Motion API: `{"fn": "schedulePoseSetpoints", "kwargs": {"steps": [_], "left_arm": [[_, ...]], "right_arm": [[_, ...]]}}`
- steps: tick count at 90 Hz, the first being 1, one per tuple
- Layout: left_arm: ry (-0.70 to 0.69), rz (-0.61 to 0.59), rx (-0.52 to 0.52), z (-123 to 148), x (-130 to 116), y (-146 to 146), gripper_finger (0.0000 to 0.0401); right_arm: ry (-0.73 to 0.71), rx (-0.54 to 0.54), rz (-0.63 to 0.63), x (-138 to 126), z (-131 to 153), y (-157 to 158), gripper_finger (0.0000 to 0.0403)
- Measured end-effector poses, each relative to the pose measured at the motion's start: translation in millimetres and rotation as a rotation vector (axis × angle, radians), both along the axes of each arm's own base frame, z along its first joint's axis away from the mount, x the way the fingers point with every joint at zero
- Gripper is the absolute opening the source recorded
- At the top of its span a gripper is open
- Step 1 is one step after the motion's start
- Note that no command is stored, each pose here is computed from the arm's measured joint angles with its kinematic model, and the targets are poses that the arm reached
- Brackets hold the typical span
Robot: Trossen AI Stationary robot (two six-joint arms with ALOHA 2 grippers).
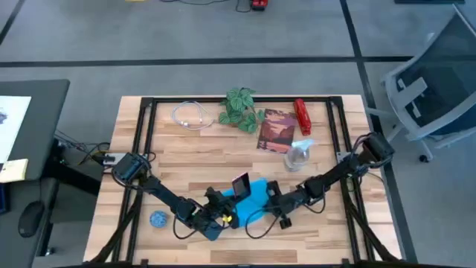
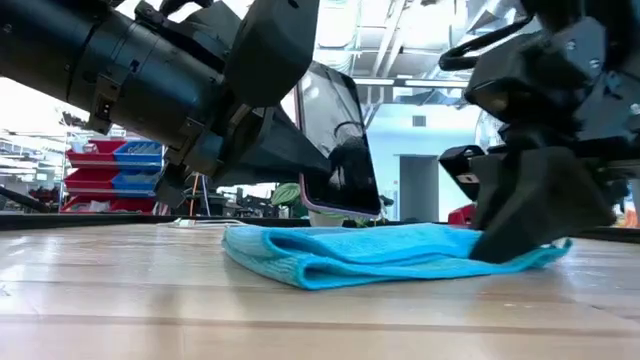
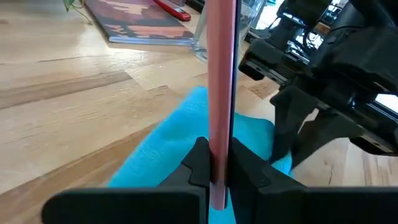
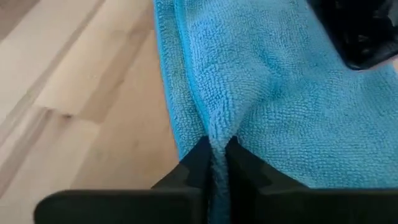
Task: Apply microfiber cloth
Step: Wipe the front of the pink cellphone with the blue microfiber cloth
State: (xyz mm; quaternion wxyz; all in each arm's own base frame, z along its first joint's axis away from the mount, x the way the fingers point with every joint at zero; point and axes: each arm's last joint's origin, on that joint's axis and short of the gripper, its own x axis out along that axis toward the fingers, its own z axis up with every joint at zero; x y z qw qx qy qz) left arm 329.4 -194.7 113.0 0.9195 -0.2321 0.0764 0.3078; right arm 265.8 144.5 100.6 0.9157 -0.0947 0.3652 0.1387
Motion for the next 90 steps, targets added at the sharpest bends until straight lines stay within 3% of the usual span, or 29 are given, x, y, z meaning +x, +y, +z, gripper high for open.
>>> {"fn": "schedulePoseSetpoints", "kwargs": {"steps": [30,47,73,82,90], "left_arm": [[0.089,0.049,0.066,23.4,-9.4,-4.7,0.0006],[0.119,0.094,0.018,31.6,-25.8,-0.7,0.0006],[0.151,0.118,-0.049,31.3,-46.5,-4.0,0.0006],[0.156,0.114,-0.078,30.8,-46.6,-4.9,0.0006],[0.154,0.107,-0.083,31.2,-45.7,-5.7,0.0006]], "right_arm": [[-0.115,0.107,0.057,-4.8,47.6,3.3,0.0207],[-0.177,0.138,-0.01,19.5,55.3,-4.6,0.0272],[-0.165,0.052,0.01,74.5,9.3,6.9,0.0251],[-0.136,0.032,0.033,82.0,-8.2,10.7,0.0209],[-0.106,0.054,0.039,81.4,-15.6,10.4,0.0146]]}}
